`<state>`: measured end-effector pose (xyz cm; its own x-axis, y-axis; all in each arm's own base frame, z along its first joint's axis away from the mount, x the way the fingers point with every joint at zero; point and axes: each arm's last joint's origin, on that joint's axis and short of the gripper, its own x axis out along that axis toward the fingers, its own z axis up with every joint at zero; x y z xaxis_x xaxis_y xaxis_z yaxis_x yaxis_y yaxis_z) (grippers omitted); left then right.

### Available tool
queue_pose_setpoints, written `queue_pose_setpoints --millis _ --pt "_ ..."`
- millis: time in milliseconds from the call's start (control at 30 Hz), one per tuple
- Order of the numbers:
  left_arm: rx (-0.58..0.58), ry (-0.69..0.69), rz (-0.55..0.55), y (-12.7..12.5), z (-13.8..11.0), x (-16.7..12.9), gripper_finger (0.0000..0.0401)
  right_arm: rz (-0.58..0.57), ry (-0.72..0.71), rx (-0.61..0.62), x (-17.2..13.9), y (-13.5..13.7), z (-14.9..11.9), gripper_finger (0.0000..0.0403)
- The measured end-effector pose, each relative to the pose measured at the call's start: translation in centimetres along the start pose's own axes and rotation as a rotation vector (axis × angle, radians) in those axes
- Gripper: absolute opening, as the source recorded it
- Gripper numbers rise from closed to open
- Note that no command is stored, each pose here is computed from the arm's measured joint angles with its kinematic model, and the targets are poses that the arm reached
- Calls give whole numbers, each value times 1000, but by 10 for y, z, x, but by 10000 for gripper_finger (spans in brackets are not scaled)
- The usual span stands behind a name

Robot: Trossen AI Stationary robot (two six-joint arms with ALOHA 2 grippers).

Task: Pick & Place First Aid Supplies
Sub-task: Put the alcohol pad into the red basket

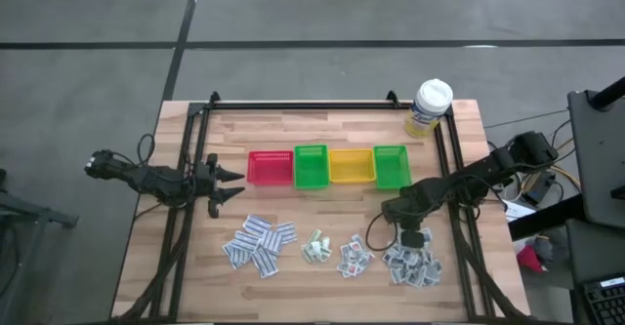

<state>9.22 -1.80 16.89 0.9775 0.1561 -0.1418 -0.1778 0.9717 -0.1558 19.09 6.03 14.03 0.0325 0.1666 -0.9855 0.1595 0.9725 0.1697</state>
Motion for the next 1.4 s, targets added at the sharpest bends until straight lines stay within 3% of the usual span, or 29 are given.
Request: queue_pose_setpoints --millis 233,1400 --pt "0 0 0 0 0 0 188 3 -28 -4 -6 3 5 9" --pt "0 0 0 0 0 0 188 8 -72 -35 -13 8 13 8"
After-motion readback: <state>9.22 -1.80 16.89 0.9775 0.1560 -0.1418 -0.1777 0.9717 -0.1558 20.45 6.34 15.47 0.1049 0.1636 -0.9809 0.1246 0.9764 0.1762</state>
